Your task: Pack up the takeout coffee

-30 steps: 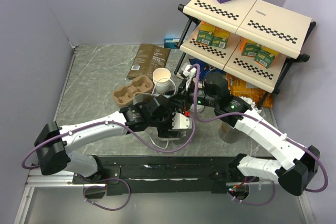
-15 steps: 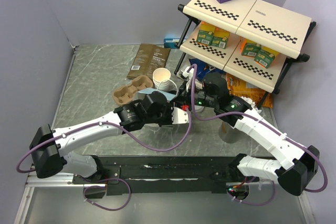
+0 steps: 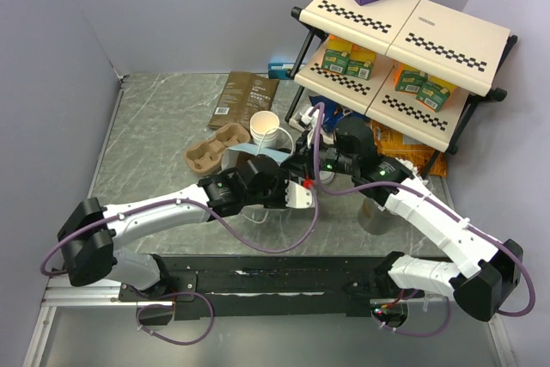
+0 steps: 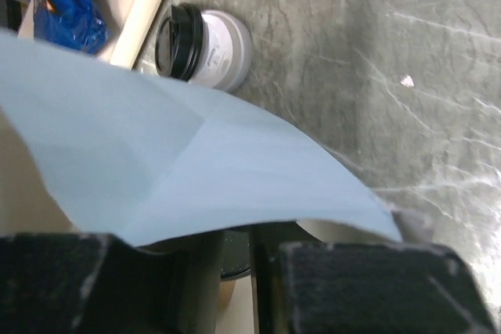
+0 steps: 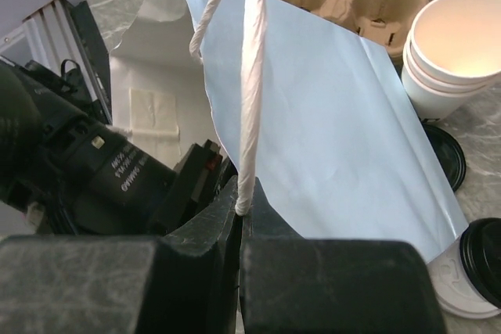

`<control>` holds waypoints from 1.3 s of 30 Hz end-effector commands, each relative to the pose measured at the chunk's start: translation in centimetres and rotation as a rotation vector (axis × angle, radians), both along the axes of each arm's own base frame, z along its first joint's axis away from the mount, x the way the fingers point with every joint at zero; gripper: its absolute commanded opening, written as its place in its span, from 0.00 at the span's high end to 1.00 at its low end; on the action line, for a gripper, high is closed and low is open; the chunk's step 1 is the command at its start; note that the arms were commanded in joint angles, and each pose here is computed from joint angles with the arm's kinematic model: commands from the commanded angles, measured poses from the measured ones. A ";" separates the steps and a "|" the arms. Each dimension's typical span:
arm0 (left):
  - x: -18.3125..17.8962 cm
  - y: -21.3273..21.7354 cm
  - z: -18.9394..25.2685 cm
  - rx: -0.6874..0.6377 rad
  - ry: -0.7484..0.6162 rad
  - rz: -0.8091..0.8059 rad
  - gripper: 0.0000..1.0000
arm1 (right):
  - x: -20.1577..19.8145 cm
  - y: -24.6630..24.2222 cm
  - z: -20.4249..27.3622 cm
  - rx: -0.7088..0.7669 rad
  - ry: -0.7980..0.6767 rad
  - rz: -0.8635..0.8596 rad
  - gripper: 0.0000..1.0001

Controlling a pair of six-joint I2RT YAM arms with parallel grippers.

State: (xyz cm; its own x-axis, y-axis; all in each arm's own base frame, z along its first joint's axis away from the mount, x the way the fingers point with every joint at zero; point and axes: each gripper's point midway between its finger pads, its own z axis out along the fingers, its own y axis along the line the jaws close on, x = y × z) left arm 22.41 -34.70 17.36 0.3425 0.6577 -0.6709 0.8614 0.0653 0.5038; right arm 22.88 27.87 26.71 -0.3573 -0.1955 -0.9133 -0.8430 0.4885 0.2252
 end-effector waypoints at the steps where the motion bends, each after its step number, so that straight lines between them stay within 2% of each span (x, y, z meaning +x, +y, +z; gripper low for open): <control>1: 1.5 -1.0 -0.4 -0.002 -0.052 0.013 0.79 | -0.1 -0.4 -0.8 -0.016 0.035 -0.013 1.00; 16: 2.6 -3.4 -0.3 -0.048 -0.059 0.009 0.77 | 0.0 0.0 -0.3 0.002 0.048 -0.009 1.00; 20: 1.7 -4.1 0.1 -0.084 -0.024 -0.033 0.78 | 0.1 0.0 -0.1 0.010 0.053 -0.011 1.00; 29: 1.0 -4.8 0.2 -0.107 0.018 -0.062 0.83 | 0.3 0.1 0.2 0.010 0.051 -0.015 1.00; 32: 1.0 -4.5 1.2 -0.111 0.015 -0.058 0.78 | 0.3 -0.1 0.3 0.003 0.043 -0.014 1.00; 34: 0.8 -4.1 1.6 -0.110 0.022 -0.062 0.68 | 0.4 -0.3 0.3 -0.003 0.041 -0.018 1.00; 35: 0.8 -3.8 2.5 -0.126 0.013 -0.063 0.58 | 0.5 -0.3 0.3 -0.006 0.038 -0.019 1.00; 39: 0.3 -3.0 4.2 -0.146 0.018 -0.073 0.46 | 1.0 -0.6 0.3 -0.016 0.043 -0.029 1.00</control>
